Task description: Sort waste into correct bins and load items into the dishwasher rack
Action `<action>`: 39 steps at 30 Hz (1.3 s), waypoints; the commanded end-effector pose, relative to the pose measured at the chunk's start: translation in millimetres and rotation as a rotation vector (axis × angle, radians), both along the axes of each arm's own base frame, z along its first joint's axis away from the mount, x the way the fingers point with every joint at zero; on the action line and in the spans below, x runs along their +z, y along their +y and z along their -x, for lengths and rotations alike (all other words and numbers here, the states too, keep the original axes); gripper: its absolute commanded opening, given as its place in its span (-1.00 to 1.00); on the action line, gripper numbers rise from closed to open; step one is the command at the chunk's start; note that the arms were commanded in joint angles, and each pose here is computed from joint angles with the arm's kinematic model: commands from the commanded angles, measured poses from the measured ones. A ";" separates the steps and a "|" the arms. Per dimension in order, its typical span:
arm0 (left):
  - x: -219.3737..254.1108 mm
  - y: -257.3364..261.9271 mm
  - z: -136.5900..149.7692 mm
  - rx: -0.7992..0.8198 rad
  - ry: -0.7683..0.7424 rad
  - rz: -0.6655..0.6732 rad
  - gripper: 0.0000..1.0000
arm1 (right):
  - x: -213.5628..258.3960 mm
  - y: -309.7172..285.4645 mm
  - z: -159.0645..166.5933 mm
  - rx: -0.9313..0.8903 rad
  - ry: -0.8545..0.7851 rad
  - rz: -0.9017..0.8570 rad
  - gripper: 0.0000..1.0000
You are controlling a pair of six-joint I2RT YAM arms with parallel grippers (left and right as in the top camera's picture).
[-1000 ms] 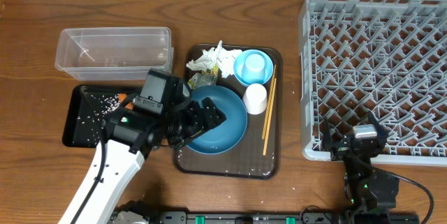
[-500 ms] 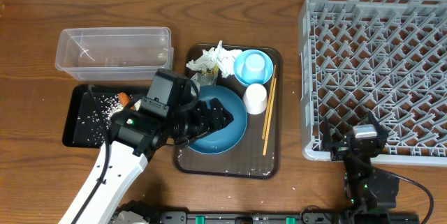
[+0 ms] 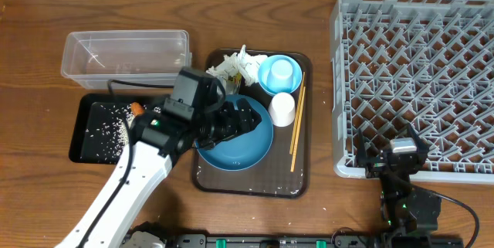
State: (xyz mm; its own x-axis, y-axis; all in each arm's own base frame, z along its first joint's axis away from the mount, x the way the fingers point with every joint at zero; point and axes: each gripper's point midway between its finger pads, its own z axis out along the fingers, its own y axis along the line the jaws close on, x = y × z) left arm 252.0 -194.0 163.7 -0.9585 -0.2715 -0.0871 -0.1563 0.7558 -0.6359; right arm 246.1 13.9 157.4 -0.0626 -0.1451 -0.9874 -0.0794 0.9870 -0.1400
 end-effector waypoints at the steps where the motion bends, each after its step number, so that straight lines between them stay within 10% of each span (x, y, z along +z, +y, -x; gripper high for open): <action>1: -4.8 -2.7 -3.6 0.007 0.030 -0.006 0.85 | -1.3 1.6 0.2 0.004 0.003 0.012 0.98; 39: 6.6 -65.7 13.0 -0.277 -0.138 0.056 0.85 | -1.3 1.7 0.2 0.005 0.003 0.011 0.98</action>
